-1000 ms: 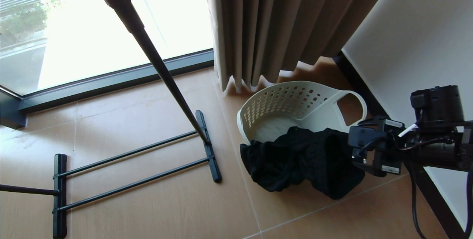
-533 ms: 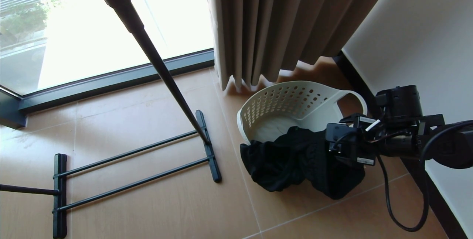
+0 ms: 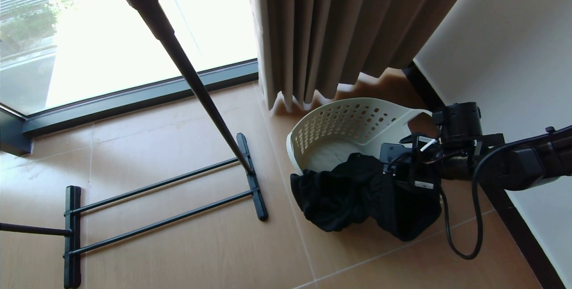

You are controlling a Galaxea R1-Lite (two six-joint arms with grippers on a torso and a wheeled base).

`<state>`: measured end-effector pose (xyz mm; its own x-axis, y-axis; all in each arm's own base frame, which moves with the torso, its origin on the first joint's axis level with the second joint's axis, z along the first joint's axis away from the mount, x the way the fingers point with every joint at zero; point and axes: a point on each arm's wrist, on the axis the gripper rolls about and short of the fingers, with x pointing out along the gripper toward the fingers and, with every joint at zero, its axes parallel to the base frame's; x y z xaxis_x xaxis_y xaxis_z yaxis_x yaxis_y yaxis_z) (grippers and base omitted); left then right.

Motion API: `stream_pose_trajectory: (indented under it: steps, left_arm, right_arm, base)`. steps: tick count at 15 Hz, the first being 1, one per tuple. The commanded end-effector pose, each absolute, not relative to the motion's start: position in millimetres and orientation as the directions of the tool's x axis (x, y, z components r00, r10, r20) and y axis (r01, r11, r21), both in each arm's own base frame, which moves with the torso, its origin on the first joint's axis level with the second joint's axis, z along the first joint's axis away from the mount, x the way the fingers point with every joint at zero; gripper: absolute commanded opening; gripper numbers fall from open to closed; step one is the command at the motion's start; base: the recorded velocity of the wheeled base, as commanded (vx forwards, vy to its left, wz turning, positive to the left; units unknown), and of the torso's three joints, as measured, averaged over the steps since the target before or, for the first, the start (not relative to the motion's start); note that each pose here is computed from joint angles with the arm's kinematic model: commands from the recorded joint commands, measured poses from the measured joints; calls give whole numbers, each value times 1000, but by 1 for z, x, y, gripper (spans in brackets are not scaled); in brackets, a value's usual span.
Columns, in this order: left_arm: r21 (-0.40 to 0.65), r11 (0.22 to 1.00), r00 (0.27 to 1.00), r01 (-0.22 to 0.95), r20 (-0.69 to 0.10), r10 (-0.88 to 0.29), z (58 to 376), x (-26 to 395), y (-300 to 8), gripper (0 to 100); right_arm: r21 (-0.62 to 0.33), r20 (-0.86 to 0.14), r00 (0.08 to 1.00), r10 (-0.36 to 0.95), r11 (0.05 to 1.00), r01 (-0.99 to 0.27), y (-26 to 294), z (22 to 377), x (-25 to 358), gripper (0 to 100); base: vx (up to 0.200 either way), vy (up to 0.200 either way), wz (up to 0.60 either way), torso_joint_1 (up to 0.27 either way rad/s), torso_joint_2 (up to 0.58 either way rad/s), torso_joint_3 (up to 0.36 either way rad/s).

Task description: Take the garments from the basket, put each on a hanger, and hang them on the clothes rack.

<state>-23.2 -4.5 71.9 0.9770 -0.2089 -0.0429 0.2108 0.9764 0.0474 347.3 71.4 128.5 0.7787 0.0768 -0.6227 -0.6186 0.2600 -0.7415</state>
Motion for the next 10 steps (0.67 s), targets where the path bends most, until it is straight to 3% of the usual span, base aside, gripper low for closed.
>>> stream_pose_trajectory:
  steps: [1,4,5,8,10]
  left_arm:
    - [48,976,977,211,-44,-209,72,-23,-4,100]
    - [48,976,977,211,-44,-209,72,-23,-4,100]
    - [48,976,977,211,-42,-209,72,-23,-4,100]
    - [48,976,977,211,-44,-209,72,-23,-4,100]
    - [48,977,977,209,-42,-207,72,-23,-4,100]
  right_arm:
    - [-739,-626,776,77,260,-622,74,122,359,100]
    - [-745,-617,784,77,264,-612,74,124,363,100]
    - [-751,-608,790,77,266,-604,74,125,364,0]
    - [-760,-589,803,91,274,-589,72,136,354,0]
    - [-794,-522,846,107,303,-528,67,172,320,0]
  base:
    - [0,0,0,0,0,0]
    - [0,0,0,0,0,0]
    - [0,0,0,0,0,0]
    - [0,0,0,0,0,0]
    - [0,0,0,0,0,0]
